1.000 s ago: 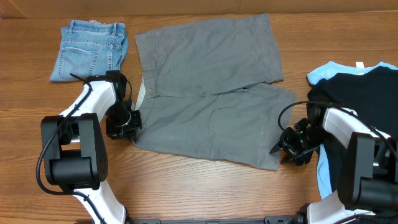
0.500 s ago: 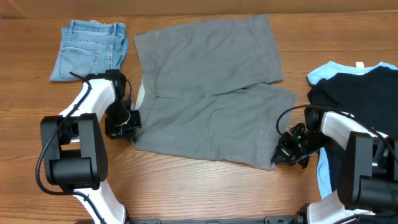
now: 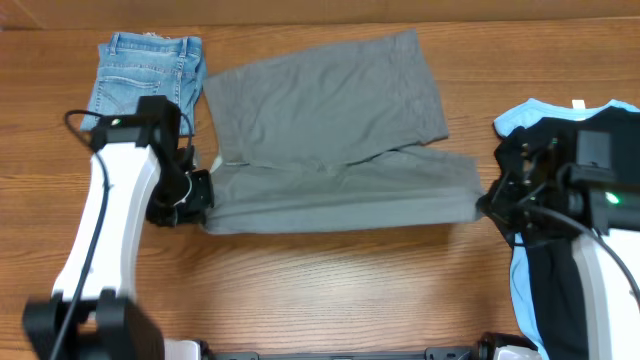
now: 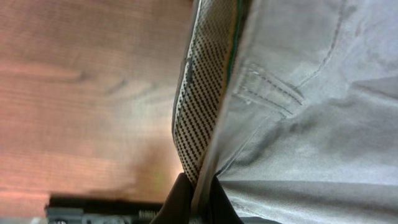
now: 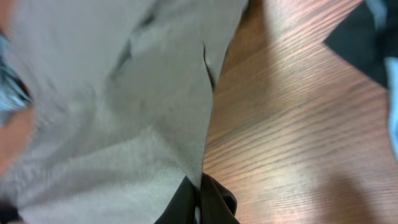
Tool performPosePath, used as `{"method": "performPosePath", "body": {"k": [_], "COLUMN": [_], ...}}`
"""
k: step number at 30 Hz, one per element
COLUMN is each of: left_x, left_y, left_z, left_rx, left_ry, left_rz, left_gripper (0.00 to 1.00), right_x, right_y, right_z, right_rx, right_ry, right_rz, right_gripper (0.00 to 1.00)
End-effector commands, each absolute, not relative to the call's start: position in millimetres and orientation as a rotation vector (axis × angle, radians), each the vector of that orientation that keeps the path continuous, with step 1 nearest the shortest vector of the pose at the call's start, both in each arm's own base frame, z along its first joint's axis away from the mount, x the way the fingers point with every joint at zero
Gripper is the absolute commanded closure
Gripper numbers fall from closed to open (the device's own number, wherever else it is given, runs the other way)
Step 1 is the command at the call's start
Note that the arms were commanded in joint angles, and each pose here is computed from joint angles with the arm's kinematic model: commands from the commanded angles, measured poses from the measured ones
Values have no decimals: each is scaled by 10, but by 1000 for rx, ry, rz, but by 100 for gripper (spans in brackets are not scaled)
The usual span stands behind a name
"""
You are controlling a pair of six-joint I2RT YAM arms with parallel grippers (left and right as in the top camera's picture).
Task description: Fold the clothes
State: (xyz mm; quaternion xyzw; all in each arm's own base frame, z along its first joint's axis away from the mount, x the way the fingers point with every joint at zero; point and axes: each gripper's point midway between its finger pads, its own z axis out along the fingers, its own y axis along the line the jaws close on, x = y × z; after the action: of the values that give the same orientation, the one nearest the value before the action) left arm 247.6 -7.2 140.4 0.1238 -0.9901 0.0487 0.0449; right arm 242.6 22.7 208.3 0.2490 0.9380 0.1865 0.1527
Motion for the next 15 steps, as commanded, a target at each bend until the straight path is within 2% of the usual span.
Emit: {"method": "performPosePath", "body": {"k": [1, 4, 8, 15], "left_x": [2351, 2141, 1973, 1989], "left_y": [25, 15, 23, 52], "left_z": [1715, 1921, 2055, 2089], "left_rx": [439, 471, 483, 533], "left_ry": [-3118, -3159, -3194, -3224], "left_rz": [78, 87, 79, 62], "left_gripper": [96, 96, 96, 95], "right_x": [2409, 2358, 2431, 2945], "right_y": [-59, -79, -89, -163], "right_z": [2567, 2868, 3034, 2988], "right_rx": [814, 822, 810, 831], "right_ry": [2499, 2415, 2353, 2301], "right_rz": [354, 356, 370, 392], "right_gripper": [96, 96, 96, 96]}}
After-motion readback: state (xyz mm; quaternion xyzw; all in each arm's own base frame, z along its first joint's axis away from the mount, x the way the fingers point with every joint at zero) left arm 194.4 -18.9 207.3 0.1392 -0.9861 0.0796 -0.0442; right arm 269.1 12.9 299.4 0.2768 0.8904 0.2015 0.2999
